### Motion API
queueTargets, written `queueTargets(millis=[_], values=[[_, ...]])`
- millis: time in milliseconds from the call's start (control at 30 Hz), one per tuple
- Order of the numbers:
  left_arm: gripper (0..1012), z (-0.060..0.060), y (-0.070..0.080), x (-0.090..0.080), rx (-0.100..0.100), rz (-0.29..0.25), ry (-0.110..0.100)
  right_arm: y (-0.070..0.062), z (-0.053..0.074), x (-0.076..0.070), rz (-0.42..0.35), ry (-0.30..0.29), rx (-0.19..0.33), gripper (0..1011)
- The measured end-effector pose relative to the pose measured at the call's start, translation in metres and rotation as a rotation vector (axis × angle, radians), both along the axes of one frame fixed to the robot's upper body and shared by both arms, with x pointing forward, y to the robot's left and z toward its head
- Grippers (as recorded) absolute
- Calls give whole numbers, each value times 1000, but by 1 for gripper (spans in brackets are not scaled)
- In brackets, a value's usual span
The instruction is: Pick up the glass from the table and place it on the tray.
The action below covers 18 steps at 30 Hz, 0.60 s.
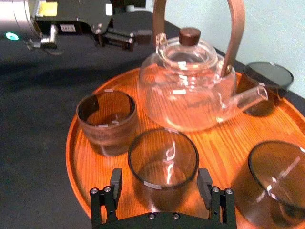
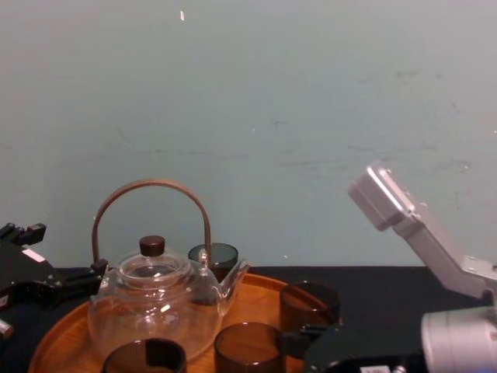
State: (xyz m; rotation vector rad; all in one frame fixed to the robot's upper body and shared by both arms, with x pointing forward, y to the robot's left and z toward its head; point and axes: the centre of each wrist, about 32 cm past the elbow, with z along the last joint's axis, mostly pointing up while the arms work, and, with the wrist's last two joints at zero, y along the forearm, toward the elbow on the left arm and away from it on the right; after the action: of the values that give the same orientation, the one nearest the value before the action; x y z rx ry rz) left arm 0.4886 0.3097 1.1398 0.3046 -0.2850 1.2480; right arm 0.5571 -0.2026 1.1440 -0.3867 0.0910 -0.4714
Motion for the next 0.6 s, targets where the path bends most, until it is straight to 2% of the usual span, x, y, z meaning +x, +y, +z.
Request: queueTargets(millis=[267,600], values=[[1010,0,0,0,0,0,0,-14,5,-14,-27,-7,-25,1002],[1010,0,0,0,0,0,0,-32,20,-43,-60,-49,-14,1002]])
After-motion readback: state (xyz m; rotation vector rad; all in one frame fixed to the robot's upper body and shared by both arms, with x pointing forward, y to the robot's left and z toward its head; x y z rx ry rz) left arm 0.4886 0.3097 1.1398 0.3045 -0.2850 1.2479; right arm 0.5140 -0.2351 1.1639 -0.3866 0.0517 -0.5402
